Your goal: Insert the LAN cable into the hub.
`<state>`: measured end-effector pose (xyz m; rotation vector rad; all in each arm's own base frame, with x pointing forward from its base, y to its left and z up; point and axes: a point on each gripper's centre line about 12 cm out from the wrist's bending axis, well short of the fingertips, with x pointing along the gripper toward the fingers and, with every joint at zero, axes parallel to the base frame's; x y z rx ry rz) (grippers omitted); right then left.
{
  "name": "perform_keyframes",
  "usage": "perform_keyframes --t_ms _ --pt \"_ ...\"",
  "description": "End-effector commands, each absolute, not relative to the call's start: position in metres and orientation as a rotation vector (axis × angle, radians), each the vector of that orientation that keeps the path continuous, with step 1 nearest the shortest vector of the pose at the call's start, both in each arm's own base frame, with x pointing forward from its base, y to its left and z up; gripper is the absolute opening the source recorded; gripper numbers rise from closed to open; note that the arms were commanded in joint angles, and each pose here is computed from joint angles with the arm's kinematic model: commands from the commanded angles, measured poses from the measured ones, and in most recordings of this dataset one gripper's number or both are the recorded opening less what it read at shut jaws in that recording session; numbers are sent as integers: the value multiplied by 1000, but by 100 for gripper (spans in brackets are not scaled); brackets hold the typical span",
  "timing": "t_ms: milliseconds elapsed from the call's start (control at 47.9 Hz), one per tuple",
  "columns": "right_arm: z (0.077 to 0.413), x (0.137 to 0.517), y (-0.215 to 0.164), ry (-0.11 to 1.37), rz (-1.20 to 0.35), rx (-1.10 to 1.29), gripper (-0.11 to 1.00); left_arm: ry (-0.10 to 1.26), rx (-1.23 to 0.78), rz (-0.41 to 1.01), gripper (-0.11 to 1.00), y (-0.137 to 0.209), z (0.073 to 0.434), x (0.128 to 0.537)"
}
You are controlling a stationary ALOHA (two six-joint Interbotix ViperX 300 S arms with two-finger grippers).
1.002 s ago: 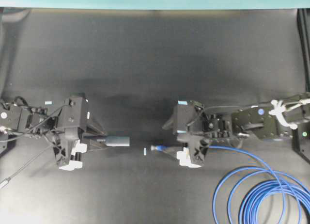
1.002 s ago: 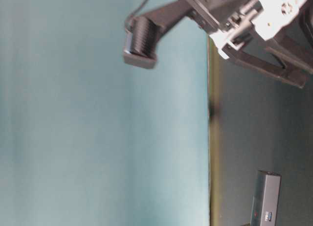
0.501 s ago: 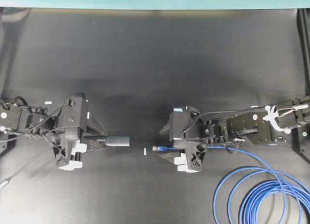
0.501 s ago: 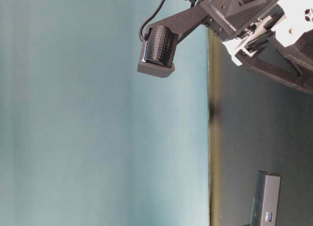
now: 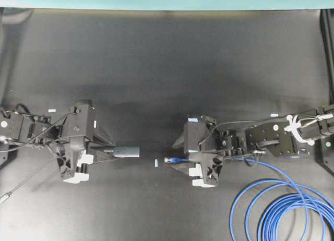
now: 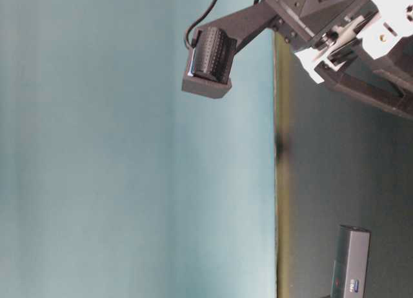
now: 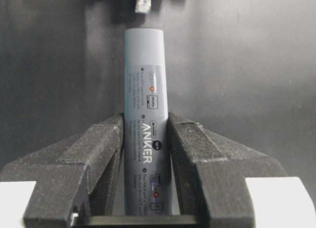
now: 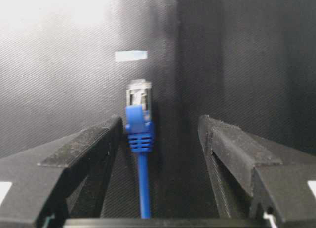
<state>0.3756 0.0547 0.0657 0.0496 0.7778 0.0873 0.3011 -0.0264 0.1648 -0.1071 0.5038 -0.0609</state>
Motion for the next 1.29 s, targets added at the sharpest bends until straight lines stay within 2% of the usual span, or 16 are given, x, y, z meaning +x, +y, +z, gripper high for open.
perform_keyframes --t_ms 0,188,313,438,564,731,1273 --pt "59 370 66 807 108 51 59 482 -107 -64 28 -27 171 303" --pt "57 367 66 820 107 54 58 484 -107 -62 28 -26 170 303" --pt "55 366 67 840 105 54 53 484 -111 -63 28 -27 170 303" --pt "53 363 67 873 97 66 36 486 -112 -61 28 -26 170 303" --pt "51 360 67 906 83 89 14 484 -112 -61 28 -26 170 303" --pt "57 365 67 883 73 116 14 482 -113 -58 28 -25 171 304" --pt "119 399 61 692 67 154 14 476 -103 -45 28 -21 172 309"
